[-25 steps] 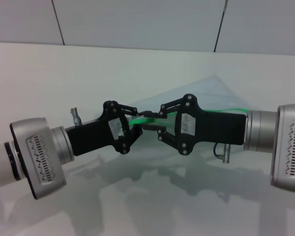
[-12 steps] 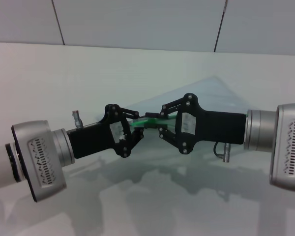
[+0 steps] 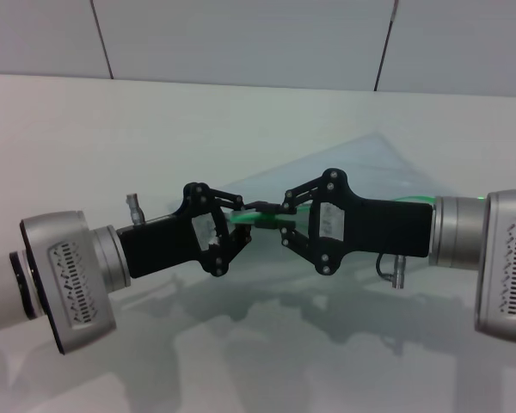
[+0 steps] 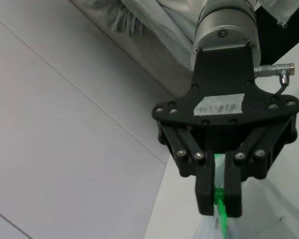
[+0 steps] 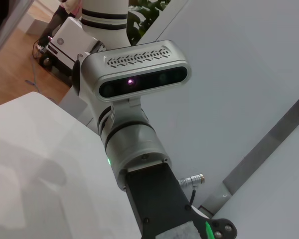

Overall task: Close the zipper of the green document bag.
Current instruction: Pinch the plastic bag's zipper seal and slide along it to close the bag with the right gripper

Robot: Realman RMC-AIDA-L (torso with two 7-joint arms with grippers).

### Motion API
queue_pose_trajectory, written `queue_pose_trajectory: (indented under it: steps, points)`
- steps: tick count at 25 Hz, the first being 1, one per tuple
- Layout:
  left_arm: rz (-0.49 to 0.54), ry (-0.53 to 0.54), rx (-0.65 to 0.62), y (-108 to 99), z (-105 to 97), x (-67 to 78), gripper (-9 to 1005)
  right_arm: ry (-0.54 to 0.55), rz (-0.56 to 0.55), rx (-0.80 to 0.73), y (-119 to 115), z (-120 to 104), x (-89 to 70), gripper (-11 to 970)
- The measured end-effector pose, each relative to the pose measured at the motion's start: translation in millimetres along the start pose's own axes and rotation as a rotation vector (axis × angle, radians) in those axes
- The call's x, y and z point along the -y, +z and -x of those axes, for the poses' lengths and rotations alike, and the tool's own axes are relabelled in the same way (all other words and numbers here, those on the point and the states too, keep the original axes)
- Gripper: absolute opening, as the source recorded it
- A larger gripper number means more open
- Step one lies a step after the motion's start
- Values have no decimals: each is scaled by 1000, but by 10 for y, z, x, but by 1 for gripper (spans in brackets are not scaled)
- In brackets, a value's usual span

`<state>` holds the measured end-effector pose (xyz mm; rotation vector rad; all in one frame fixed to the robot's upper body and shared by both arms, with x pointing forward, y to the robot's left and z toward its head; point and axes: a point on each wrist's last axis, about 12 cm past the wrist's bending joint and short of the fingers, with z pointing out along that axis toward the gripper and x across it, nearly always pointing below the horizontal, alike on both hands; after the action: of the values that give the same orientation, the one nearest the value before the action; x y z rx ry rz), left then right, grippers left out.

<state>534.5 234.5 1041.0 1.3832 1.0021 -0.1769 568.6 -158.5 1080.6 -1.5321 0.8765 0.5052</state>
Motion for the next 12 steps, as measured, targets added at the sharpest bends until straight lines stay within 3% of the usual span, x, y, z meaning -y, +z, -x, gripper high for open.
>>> queue_pose_trajectory:
  steps: [12]
  points:
    - [14, -5, 37, -72, 34, 2, 57, 26, -33, -37, -120, -68, -83, 82]
